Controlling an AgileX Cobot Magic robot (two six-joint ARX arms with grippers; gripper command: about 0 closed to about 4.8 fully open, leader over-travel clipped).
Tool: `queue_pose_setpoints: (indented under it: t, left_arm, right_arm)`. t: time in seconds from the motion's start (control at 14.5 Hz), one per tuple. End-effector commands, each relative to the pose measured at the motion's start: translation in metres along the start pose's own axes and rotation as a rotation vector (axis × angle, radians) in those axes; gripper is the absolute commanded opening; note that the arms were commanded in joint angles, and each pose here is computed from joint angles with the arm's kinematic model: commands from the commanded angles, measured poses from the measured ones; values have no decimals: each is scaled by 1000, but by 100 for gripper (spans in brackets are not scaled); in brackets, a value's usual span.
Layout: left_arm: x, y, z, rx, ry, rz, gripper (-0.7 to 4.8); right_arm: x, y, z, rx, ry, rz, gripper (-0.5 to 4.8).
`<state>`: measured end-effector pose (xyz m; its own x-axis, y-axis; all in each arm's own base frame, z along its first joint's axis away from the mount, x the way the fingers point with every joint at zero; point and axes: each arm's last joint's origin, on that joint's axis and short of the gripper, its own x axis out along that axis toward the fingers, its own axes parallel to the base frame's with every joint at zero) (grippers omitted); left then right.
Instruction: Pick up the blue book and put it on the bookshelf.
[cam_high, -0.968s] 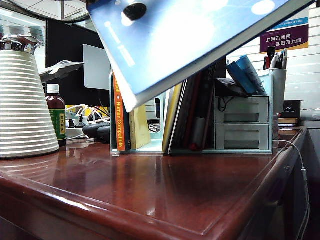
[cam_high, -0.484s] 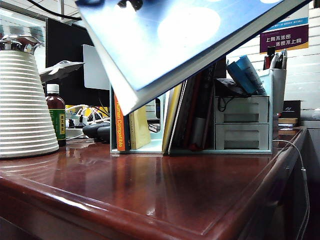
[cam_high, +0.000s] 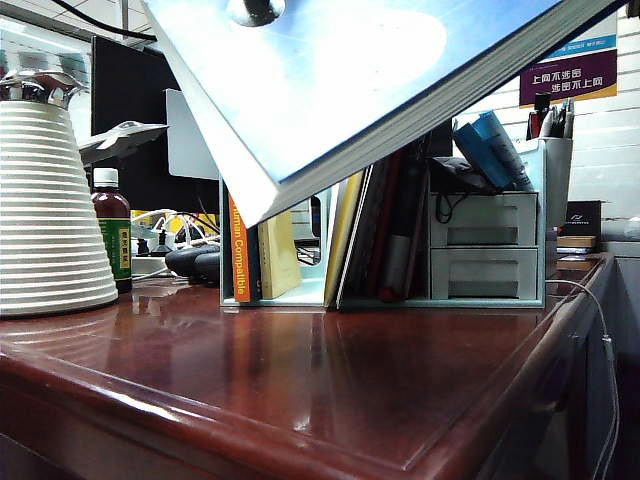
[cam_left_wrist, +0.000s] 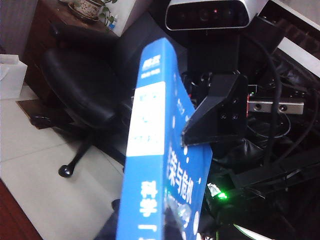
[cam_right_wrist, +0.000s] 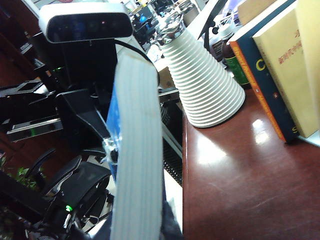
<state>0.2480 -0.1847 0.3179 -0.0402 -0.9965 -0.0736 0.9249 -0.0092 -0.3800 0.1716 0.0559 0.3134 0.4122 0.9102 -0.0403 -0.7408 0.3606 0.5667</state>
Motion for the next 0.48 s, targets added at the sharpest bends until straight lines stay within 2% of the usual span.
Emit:
queue_pose_setpoints:
  t: [0.07, 0.21, 0.35, 0.48]
  left_arm:
    - [0, -5, 13, 96, -52, -18, -6]
    - [-1, -6, 20, 133, -87, 17, -6]
    - [-3, -7, 29, 168, -133, 77, -6]
    - [-9, -9, 41, 266, -220, 113, -6]
  right_arm:
    - [-1, 7, 8, -53, -41, 25, 351]
    - [-1, 7, 9, -55, -66, -8, 478]
    - [-2, 7, 12, -81, -111, -38, 479]
    - [-3, 9, 17, -115, -177, -81, 479]
